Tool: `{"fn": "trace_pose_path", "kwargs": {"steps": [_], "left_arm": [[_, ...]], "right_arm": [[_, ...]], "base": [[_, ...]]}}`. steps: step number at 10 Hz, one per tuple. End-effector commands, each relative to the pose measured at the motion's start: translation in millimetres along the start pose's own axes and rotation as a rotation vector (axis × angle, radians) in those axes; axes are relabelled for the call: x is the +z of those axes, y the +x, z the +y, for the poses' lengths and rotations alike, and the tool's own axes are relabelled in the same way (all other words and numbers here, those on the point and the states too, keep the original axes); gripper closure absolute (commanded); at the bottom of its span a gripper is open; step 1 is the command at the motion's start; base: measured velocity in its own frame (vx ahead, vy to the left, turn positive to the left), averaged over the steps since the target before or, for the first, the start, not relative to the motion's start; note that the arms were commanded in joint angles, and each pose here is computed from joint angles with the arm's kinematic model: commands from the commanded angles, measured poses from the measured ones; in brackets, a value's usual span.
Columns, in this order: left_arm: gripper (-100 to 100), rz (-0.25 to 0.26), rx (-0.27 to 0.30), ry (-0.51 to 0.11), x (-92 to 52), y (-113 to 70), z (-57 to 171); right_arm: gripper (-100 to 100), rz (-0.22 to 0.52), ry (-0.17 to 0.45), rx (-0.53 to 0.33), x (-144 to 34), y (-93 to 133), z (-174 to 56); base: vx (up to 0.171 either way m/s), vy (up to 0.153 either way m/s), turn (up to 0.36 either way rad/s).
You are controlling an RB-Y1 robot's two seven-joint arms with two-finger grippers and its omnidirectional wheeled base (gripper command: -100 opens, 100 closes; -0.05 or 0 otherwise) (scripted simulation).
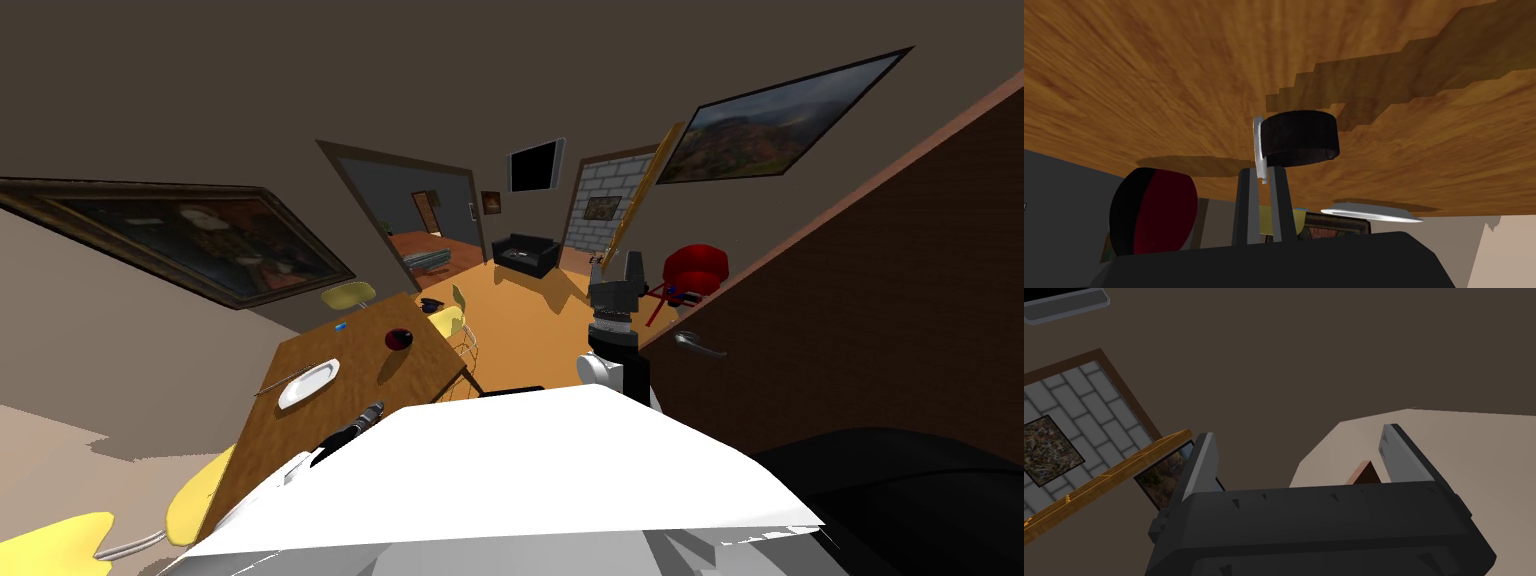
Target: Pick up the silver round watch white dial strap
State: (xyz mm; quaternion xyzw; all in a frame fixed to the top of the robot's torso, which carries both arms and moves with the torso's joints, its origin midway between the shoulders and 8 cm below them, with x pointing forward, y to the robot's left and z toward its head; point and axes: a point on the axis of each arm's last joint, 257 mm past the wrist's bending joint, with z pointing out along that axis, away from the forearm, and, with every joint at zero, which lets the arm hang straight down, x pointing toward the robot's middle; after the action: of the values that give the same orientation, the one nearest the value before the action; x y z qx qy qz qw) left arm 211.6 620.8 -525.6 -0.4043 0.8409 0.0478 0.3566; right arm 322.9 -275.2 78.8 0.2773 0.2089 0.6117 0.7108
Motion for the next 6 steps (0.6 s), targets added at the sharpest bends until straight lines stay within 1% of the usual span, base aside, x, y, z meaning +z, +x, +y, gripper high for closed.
{"fn": "trace_pose_path", "kwargs": {"steps": [1,2,3,4,6], "left_arm": [[100,0.002,-0.002,-0.015,-1.1,2.8,-2],[100,0.000,-0.002,-0.001,-0.3,1.5,-9],[100,0.001,-0.003,-0.009,-1.1,2.9,-12],[100,0.000,-0.003,-0.002,-0.8,2.2,-16],[100,0.002,-0.006,-0.020,-3.5,5.0,-19]], "right_arm": [[0,0.000,0.000,0.000,0.0,0,0],[0,0.000,0.000,0.000,0.0,0,0],[0,0.000,0.000,0.000,0.0,0,0],[0,0.000,0.000,0.000,0.0,0,0],[0,0.000,0.000,0.000,0.0,0,0]], "base": [[-0.047,0.029,-0.008],[-0.035,0.022,-0.004],[-0.034,0.028,-0.011],[-0.030,0.021,-0.011],[-0.048,0.026,-0.016]]}}
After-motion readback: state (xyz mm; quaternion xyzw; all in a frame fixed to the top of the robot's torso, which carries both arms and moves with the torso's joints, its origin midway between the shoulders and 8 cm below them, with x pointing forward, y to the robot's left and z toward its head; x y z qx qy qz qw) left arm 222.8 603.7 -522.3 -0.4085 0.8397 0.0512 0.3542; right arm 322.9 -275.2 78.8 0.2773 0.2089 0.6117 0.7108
